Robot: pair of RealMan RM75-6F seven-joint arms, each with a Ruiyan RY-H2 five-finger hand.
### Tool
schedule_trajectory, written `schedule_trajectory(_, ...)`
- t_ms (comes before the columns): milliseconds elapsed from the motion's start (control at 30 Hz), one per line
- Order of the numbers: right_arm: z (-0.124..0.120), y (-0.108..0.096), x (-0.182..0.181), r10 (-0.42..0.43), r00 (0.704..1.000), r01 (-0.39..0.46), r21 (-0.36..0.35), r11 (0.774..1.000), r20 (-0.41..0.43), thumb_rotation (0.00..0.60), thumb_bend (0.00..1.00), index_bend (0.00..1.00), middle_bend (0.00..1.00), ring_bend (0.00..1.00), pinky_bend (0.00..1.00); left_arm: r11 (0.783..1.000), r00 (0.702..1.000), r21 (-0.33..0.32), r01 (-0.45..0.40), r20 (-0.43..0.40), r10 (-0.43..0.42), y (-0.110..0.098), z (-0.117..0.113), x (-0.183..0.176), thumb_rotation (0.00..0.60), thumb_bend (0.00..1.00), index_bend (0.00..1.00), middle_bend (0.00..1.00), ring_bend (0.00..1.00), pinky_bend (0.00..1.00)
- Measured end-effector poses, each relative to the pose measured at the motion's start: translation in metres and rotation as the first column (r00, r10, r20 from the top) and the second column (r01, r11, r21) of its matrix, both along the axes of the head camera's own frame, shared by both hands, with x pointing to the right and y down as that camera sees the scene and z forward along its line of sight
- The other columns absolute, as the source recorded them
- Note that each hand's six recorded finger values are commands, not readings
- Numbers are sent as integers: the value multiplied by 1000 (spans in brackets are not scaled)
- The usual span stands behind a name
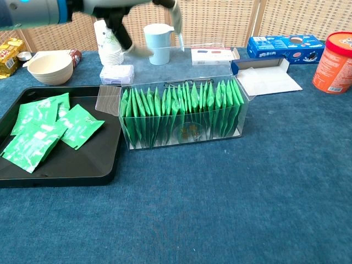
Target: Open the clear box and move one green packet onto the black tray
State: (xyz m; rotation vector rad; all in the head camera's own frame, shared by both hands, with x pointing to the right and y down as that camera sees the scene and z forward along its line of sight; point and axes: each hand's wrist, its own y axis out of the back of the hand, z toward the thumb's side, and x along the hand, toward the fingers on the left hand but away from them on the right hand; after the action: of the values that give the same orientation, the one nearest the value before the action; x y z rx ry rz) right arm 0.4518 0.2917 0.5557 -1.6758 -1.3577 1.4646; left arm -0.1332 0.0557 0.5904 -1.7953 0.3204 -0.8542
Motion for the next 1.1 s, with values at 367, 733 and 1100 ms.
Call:
schedule_trajectory(367,0,2,4,16,1000,-16,1,1000,0,600,345,0,29,0,53,992,985,-42,-116,121,120,21,34,10,600,280,282,0,0,126)
schedule_trajectory(733,2,4,9,31,1000,-31,-6,1000,-2,600,345,0,29,0,54,988,970,-62,-139,191,149,30,62,35,600,276,282,0,0,126)
schedule_trajectory(1100,3,7,14,45,999,-45,-9,999,-4,600,346,0,29,0,54,988,961,-57,-146,231,155,28,69,48,600,271,333,0,0,126)
